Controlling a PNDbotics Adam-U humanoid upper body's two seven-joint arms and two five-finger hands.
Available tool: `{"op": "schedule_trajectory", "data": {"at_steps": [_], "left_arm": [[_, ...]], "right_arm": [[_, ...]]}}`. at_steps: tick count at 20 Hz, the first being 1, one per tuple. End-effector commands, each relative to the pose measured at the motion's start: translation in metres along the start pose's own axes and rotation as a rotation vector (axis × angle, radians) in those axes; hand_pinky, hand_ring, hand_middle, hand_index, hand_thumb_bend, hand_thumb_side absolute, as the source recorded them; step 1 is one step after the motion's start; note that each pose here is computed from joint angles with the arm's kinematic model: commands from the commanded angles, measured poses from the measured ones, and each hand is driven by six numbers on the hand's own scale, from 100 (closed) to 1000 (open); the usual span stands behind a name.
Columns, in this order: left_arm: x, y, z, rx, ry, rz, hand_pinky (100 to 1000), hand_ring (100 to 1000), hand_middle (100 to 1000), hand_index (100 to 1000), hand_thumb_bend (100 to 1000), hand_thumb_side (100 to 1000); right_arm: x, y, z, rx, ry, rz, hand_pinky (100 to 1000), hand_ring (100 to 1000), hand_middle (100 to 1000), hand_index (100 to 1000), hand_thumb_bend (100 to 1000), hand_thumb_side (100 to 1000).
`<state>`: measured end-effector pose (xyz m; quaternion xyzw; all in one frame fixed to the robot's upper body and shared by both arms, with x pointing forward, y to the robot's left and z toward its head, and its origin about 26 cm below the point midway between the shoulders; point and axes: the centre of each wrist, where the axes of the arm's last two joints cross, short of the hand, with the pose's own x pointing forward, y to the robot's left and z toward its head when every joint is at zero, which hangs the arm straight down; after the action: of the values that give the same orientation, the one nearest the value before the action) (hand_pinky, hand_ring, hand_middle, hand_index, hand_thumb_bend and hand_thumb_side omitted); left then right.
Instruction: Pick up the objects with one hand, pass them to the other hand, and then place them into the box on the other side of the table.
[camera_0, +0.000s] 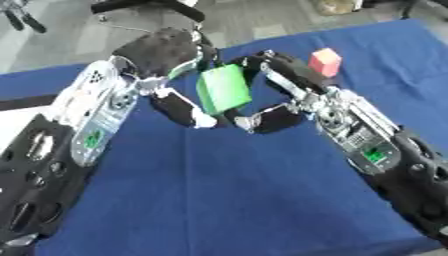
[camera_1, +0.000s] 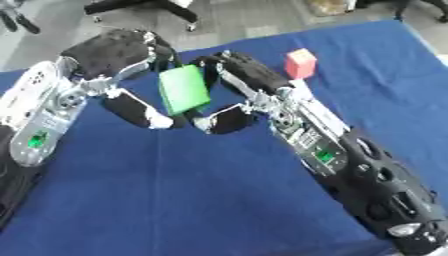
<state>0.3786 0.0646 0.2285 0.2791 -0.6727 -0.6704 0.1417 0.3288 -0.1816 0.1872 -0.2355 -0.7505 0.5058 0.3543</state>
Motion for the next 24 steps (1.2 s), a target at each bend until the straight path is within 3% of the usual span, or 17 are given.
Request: {"op": "schedule_trajectory", "data": {"at_steps": [1, 4, 10, 15, 24], "left_arm": [[0.0001, 0.0103, -0.0024, 0.032, 0.005, -0.028, 747, 470, 448, 700, 594, 541], [0.0001, 0.0092, -0.0031, 0.035, 0.010, -0.031, 722, 444, 417, 674, 547, 479], [0.0000, 0.0084, -0.0035, 0.034, 0.015, -0.031, 691, 410, 375, 632, 416, 232], [0.0000, 0.0083, -0.0032, 0.039, 0.023, -0.027, 654, 374, 330, 586, 334, 100], [-0.0014, 0.0085, -0.0004, 0.083, 0.061, 0.010, 584, 315, 259, 499, 238, 100]], "right_arm": [[0.0038, -0.0086, -0.0015, -0.022, -0.030, 0.006, 828, 631, 474, 417, 100, 339], [0.0042, -0.0090, -0.0011, -0.024, -0.038, 0.003, 828, 630, 474, 419, 100, 341], [0.0046, -0.0096, -0.0006, -0.020, -0.051, 0.002, 830, 633, 476, 427, 100, 341], [0.0044, -0.0098, 0.0000, -0.012, -0.060, 0.003, 831, 637, 479, 446, 100, 345], [0.0033, -0.0103, 0.0012, -0.006, -0.073, 0.002, 835, 646, 488, 516, 100, 380]]}}
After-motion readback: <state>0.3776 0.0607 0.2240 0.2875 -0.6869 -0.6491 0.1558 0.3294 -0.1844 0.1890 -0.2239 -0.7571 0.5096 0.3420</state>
